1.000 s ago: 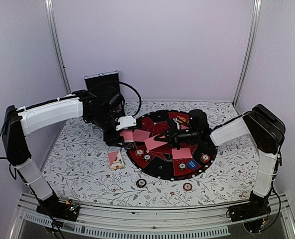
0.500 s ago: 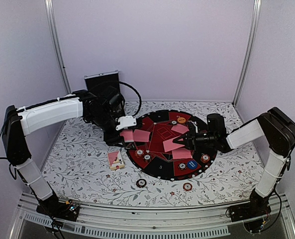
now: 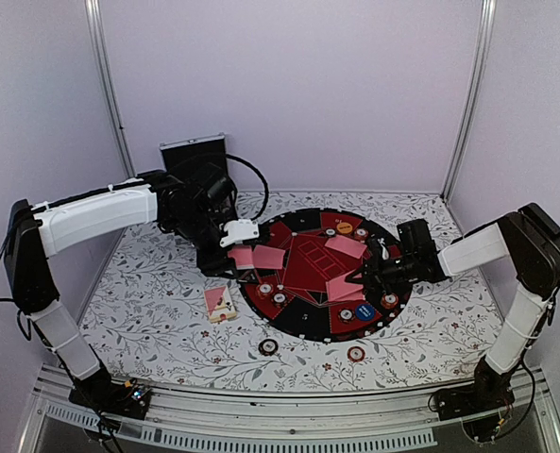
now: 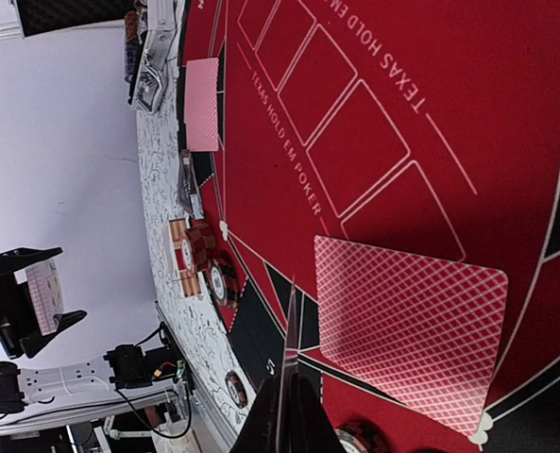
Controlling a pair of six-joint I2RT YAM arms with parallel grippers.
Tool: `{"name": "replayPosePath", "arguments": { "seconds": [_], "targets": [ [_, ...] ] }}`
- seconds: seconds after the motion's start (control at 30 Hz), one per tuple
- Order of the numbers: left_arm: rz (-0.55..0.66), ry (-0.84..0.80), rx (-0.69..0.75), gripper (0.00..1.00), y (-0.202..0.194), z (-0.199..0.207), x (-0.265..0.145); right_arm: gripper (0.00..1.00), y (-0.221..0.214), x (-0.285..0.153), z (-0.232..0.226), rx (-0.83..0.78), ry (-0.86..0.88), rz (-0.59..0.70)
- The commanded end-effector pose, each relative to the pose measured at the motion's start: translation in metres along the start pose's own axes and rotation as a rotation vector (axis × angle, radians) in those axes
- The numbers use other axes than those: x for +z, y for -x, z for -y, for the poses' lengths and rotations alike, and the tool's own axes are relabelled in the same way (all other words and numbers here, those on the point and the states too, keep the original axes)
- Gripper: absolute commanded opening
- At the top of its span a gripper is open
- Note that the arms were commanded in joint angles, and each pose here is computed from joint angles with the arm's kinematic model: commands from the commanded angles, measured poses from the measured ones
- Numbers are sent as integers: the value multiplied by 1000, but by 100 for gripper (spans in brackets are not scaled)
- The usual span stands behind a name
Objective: Distribute texas hold em gaming equipment
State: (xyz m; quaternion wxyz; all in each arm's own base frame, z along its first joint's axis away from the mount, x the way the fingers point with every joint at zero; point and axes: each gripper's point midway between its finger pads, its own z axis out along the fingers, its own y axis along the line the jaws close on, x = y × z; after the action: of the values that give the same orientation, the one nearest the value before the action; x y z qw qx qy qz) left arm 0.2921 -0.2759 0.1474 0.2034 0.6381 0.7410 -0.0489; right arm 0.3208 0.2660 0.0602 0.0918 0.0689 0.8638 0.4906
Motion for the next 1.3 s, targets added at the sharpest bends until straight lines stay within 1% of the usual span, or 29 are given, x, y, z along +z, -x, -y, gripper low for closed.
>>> {"name": "replayPosePath", "arguments": {
  "seconds": [0.0, 0.27, 0.37, 0.47, 0.53, 0.7, 0.87, 0.97, 1.1, 1.27],
  "targets": [
    [43, 22, 13, 0, 12, -5, -12, 7, 8, 1, 16, -49, -93, 23],
    [42, 23, 16, 0, 11, -5, -13, 9, 15, 2, 23, -78, -149, 29],
    [41, 21, 18, 0, 11, -5, -13, 17, 17, 1, 25, -89, -182, 30],
    [44, 21, 18, 0, 11, -5, -13, 31, 19, -3, 28, -110, -219, 38],
    [46, 21, 19, 0, 12, -5, -13, 35, 18, -8, 29, -118, -247, 39],
    [45, 16, 19, 0, 12, -4, -13, 36, 19, -21, 29, -139, -311, 60],
    [48, 16, 19, 0, 13, -4, -14, 38, 30, -40, 29, -178, -422, 111],
    [47, 13, 18, 0, 12, -4, -13, 41, 40, -48, 9, -218, -399, 160],
    [44, 13, 17, 0, 12, -4, -12, 48, 49, -39, -17, -253, -327, 165],
    [45, 16, 17, 0, 13, -6, -12, 52, 49, -3, -25, -294, -327, 104]
  ]
}}
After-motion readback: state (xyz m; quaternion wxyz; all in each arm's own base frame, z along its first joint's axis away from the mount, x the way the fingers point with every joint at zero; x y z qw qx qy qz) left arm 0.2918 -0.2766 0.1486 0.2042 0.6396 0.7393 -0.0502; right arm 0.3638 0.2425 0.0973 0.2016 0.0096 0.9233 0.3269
